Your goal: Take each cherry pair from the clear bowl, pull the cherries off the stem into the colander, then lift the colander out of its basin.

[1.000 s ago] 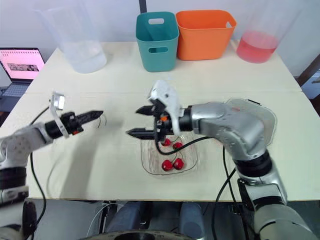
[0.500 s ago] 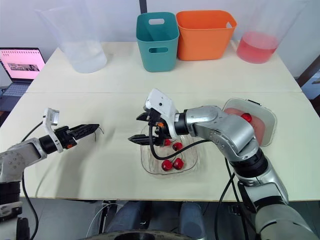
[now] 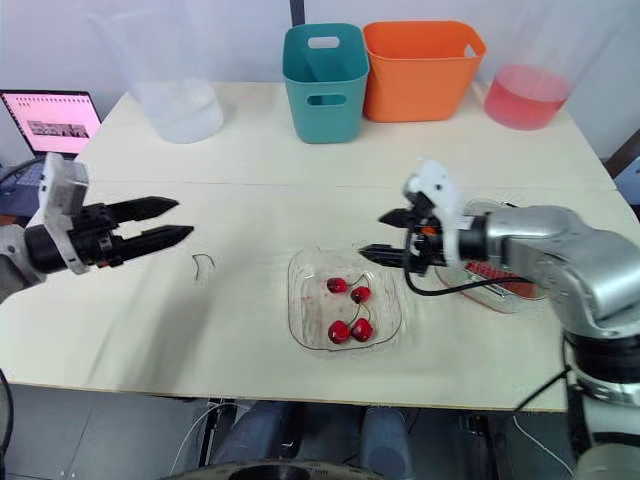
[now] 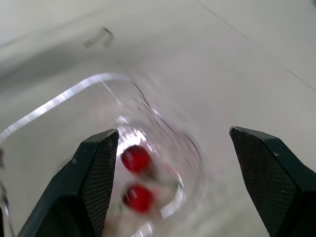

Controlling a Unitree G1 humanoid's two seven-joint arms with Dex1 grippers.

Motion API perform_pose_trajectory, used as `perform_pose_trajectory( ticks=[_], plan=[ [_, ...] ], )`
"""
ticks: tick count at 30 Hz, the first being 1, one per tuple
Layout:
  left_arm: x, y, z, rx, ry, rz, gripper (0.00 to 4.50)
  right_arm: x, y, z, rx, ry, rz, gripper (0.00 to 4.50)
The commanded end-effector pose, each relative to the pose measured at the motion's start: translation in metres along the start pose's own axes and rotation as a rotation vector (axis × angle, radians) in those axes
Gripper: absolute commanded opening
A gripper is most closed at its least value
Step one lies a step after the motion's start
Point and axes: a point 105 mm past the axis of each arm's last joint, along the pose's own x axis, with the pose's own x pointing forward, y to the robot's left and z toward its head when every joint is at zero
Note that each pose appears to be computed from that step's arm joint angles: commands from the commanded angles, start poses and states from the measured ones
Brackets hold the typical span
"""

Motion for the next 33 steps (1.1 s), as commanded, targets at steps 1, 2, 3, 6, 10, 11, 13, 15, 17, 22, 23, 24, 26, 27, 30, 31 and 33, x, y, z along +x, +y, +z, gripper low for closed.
perform_pose_trajectory(
  ticks=[1, 2, 3, 6, 10, 11, 13, 15, 17, 22, 23, 24, 26, 27, 30, 31, 33],
  plan=[
    [0.014, -0.019, 0.003, 0.048, 0.021, -0.088, 3.35, -0.006, 0.014, 0.003, -0.036, 0.059, 0.028, 3.84],
    [0.017, -0.022, 0.003, 0.058, 0.028, -0.106, 3.35, -0.005, 0.017, 0.001, -0.046, 0.088, 0.034, 3.84],
    [0.021, -0.025, 0.002, 0.072, 0.041, -0.124, 3.35, -0.003, 0.020, -0.001, -0.062, 0.112, 0.036, 3.84],
    [0.030, -0.038, -0.001, 0.120, 0.094, -0.211, 3.35, 0.013, 0.033, -0.002, -0.132, 0.151, 0.073, 3.84],
    [0.035, -0.054, -0.010, 0.184, 0.172, -0.304, 3.35, 0.042, 0.041, -0.003, -0.225, 0.192, 0.078, 3.84],
    [0.036, -0.057, -0.012, 0.188, 0.180, -0.316, 3.35, 0.050, 0.042, -0.005, -0.246, 0.211, 0.075, 3.84],
    [0.038, -0.061, -0.014, 0.194, 0.186, -0.333, 3.35, 0.060, 0.043, -0.011, -0.288, 0.250, 0.073, 3.84],
    [0.038, -0.067, -0.016, 0.195, 0.194, -0.348, 3.35, 0.067, 0.043, -0.018, -0.322, 0.285, 0.067, 3.84],
    [0.038, -0.070, -0.018, 0.189, 0.198, -0.357, 3.35, 0.074, 0.041, -0.021, -0.351, 0.308, 0.062, 3.84],
    [0.039, -0.070, -0.018, 0.187, 0.194, -0.345, 3.35, 0.088, 0.042, -0.021, -0.400, 0.323, 0.074, 3.84],
    [0.039, -0.070, -0.018, 0.187, 0.192, -0.344, 3.35, 0.090, 0.043, -0.021, -0.406, 0.323, 0.078, 3.84],
    [0.039, -0.070, -0.018, 0.186, 0.191, -0.344, 3.35, 0.094, 0.044, -0.021, -0.418, 0.325, 0.084, 3.84],
    [0.040, -0.069, -0.018, 0.186, 0.188, -0.343, 3.35, 0.099, 0.046, -0.023, -0.442, 0.332, 0.092, 3.84],
    [0.041, -0.069, -0.017, 0.186, 0.185, -0.342, 3.37, 0.101, 0.047, -0.023, -0.454, 0.336, 0.099, 3.58],
    [0.041, -0.069, -0.016, 0.185, 0.178, -0.339, 3.38, 0.103, 0.049, -0.024, -0.484, 0.346, 0.116, 2.46],
    [0.041, -0.068, -0.015, 0.185, 0.174, -0.337, 3.38, 0.104, 0.050, -0.025, -0.493, 0.349, 0.121, 1.91],
    [0.042, -0.068, -0.014, 0.184, 0.167, -0.334, 3.38, 0.106, 0.051, -0.025, -0.507, 0.353, 0.131, 0.85]
  ],
)
